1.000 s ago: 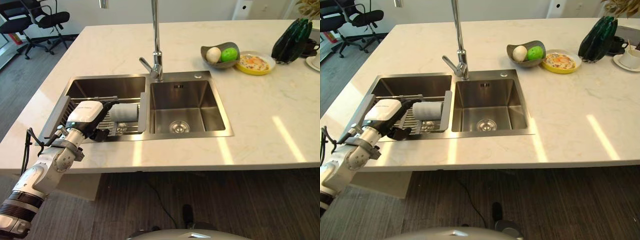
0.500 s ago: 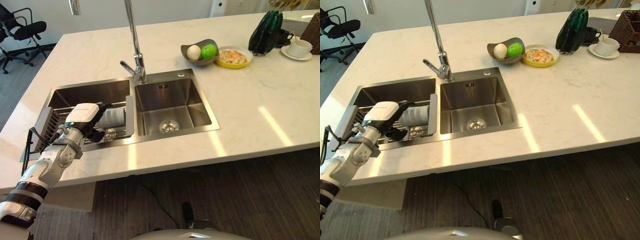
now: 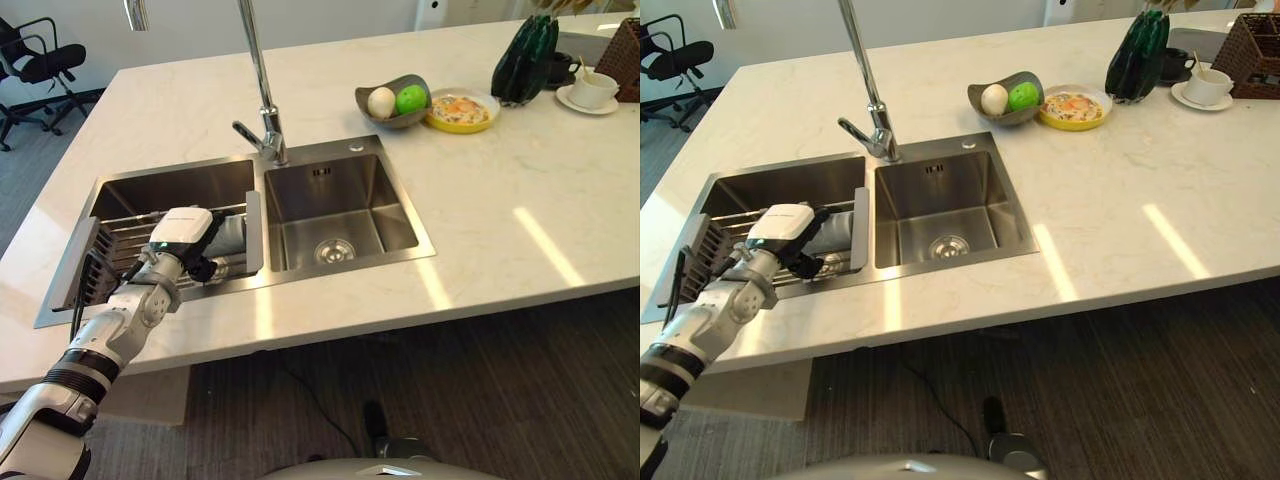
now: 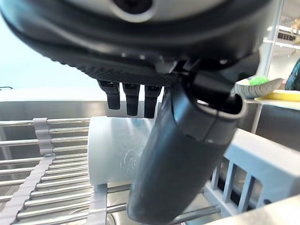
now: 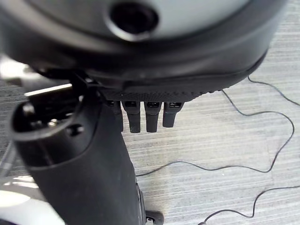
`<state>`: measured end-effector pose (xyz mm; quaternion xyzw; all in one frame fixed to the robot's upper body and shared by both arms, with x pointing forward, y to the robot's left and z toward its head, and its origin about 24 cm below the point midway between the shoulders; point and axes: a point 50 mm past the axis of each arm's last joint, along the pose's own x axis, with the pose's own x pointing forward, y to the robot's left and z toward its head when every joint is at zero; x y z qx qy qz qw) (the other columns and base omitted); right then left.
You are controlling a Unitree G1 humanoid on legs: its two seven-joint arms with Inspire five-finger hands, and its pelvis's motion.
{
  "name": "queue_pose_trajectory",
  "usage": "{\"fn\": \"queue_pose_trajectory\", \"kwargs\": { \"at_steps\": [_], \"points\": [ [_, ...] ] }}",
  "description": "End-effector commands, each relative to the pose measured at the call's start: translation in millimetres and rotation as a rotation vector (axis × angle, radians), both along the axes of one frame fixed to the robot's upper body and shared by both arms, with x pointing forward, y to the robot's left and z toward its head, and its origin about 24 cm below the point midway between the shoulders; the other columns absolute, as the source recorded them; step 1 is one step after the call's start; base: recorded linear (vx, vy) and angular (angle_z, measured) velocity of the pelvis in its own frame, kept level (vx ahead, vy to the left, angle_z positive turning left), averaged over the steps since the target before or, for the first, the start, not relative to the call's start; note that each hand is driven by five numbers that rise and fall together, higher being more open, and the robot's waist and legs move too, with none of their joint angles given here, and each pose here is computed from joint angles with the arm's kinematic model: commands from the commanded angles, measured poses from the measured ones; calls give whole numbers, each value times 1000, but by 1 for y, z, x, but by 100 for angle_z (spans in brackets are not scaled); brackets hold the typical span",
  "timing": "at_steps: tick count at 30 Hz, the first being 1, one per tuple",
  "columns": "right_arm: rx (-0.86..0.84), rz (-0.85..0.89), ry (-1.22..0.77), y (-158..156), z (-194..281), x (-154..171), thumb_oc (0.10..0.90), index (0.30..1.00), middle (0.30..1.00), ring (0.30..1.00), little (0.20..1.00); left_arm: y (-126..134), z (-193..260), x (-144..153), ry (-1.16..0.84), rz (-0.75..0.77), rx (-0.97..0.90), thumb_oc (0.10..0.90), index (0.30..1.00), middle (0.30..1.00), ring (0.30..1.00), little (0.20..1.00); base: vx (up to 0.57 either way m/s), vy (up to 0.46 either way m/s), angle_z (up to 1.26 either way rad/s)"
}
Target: Place the dishes in the dishwasher.
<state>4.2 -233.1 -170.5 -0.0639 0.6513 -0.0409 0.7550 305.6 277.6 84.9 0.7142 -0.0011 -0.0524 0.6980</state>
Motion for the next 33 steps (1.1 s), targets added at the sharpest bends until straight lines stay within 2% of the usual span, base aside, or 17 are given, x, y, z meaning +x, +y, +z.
{"fn": "queue_pose_trajectory", "kwargs": {
  "at_steps": [1, 7, 15, 18, 25, 26, 27, 33],
  "points": [
    [-32, -36, -21, -10, 2, 3, 800, 900, 900, 900, 900, 2, 84, 32, -345, 20, 68, 800, 900, 900, 900, 900, -17, -3, -6],
    [-48, -40, -25, -15, 4, 7, 800, 900, 900, 900, 900, 1, 80, 39, -305, 38, 84, 800, 900, 900, 900, 900, 4, -3, -11],
    [-56, -33, -26, -19, 5, 13, 800, 900, 900, 900, 900, 15, 68, 51, -187, 181, 15, 800, 900, 900, 900, 900, 5, 0, -4],
    [-52, -22, -15, -23, 6, 16, 800, 900, 900, 900, 900, 26, 63, 55, -91, 251, -20, 800, 900, 900, 900, 900, 23, 3, -2],
    [-37, 3, -6, -25, 6, 26, 800, 900, 900, 900, 900, 29, 55, 63, 64, 295, -29, 800, 900, 900, 900, 900, 11, 2, 0],
    [-32, 7, -6, -24, 6, 28, 800, 900, 900, 900, 900, 27, 55, 64, 81, 291, -27, 573, 559, 559, 559, 559, 0, 0, 0],
    [-29, 12, -1, -24, 6, 28, 800, 900, 900, 900, 900, 23, 58, 67, 83, 274, -19, 400, 300, 300, 300, 300, 0, 0, 0],
    [-15, 25, -14, -21, 6, 34, 800, 900, 900, 900, 900, 2, 82, 77, 34, 172, 46, 400, 300, 300, 300, 300, -9, -5, 7]
  ]
}}
